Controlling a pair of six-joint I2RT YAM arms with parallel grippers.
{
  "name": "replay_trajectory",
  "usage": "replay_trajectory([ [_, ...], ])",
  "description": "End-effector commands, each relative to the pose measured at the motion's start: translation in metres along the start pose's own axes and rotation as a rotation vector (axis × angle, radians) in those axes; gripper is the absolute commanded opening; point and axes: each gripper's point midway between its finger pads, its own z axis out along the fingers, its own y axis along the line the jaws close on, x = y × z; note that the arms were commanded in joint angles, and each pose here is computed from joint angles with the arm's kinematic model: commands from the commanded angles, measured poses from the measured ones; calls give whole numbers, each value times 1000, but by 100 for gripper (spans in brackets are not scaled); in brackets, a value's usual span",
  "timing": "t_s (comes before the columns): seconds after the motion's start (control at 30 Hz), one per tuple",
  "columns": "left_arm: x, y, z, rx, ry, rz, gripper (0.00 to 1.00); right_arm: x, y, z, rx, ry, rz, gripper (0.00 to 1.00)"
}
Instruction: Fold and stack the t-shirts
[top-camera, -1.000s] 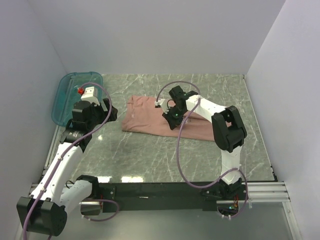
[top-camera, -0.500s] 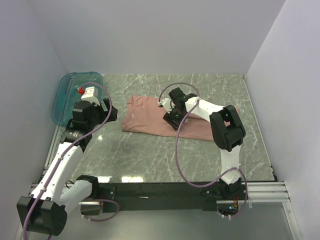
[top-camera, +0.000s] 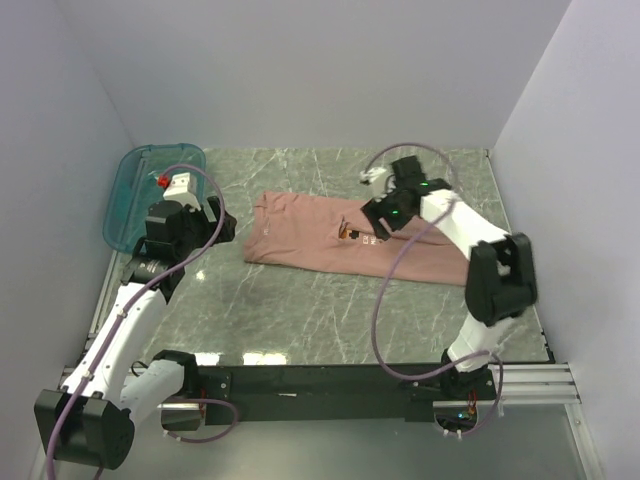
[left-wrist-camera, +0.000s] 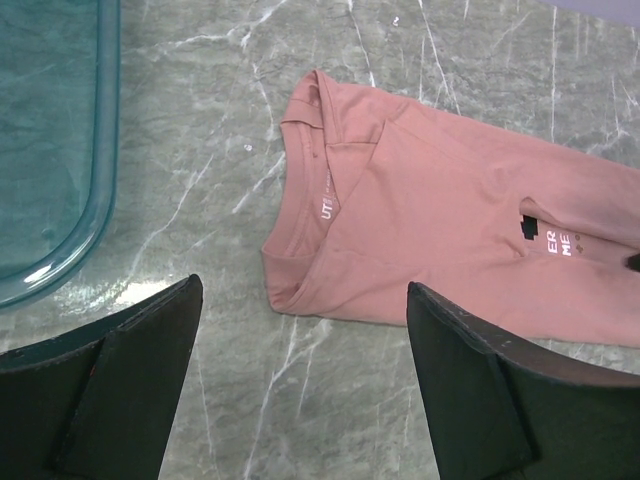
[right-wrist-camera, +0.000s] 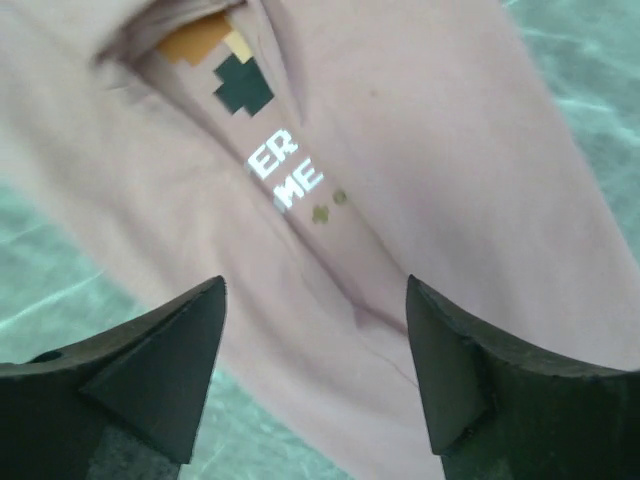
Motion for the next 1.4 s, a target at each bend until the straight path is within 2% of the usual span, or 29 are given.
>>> replay_trajectory([
  [0.0,-2,-7,6,41,5,-6,88,-4,22,-55,-226,-189,13,78],
  [0.07,7,-13,13,71,48,-32,88,-5,41,-82,-344,-312,-47,76],
  [0.13,15,-17,19,95,83,-66,88,7,60,-92,-395,-359,-118,76],
  [0.2,34,-25,28,129,172,-142,87,15,79,-94,-466,-394,-136,74],
  [0.23,40,-28,31,142,197,-172,82,17,82,-98,-469,-413,-172,73],
  [0.33,74,-31,37,144,293,-311,79,16,80,-103,-435,-437,-179,73],
  [0.47,103,-36,41,116,289,-441,79,16,74,-105,-403,-452,-173,73],
  [0.57,127,-36,43,59,312,-468,80,17,74,-105,-400,-454,-172,73],
  [0.67,134,-37,48,23,283,-467,80,15,73,-107,-395,-459,-169,73],
  [0.93,132,-31,60,-36,230,-488,80,15,75,-109,-403,-467,-170,73],
  [1.37,137,-23,72,-114,222,-517,79,17,75,-107,-416,-456,-160,73],
])
